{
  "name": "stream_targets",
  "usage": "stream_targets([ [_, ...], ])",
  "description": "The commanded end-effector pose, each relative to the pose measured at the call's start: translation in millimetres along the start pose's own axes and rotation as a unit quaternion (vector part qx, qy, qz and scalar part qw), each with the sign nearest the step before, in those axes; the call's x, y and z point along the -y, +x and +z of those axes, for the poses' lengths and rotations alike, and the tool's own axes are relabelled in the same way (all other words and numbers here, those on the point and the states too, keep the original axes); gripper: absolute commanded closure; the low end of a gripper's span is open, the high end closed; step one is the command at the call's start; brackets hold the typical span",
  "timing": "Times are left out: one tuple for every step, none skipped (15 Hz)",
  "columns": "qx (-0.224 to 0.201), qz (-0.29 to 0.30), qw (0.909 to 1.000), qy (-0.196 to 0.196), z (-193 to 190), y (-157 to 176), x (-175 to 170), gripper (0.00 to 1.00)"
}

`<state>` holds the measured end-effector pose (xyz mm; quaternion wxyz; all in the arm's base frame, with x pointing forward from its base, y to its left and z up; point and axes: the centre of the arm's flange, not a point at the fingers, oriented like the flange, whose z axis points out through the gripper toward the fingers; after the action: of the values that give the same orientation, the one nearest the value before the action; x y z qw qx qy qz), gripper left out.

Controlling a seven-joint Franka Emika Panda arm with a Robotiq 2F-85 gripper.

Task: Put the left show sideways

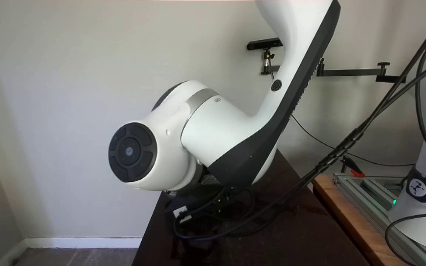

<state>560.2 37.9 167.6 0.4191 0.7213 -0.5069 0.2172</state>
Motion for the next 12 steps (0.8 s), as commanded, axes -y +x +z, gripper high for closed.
stream_targets([
  [-0.004, -0.022, 0.9996, 0.018, -2.5, 1.2, 7.5, 0.0],
  [-0.006, -0.027, 0.9994, 0.02, -4.1, 1.2, 8.3, 0.0],
  [-0.007, -0.032, 0.9993, 0.02, -5.3, 1.1, 8.9, 0.0],
  [-0.008, -0.038, 0.999, 0.022, -6.9, 1.0, 9.9, 0.0],
  [-0.01, -0.043, 0.9988, 0.023, -8.2, 0.6, 10.6, 0.0],
  [-0.012, -0.047, 0.9985, 0.025, -9.2, 0.5, 11.3, 0.0],
  [-0.011, -0.052, 0.9982, 0.026, -10.2, 0.7, 11.8, 0.0],
  [-0.012, -0.056, 0.998, 0.027, -10.9, 1.0, 12.5, 0.0],
  [-0.012, -0.06, 0.9977, 0.028, -12.0, 1.5, 13.6, 0.0],
  [-0.012, -0.064, 0.9974, 0.03, -12.6, 1.6, 14.1, 0.0],
  [-0.01, -0.069, 0.9971, 0.031, -12.7, 1.6, 14.3, 0.0],
  [-0.009, -0.073, 0.9968, 0.032, -12.6, 1.4, 14.8, 0.0],
])
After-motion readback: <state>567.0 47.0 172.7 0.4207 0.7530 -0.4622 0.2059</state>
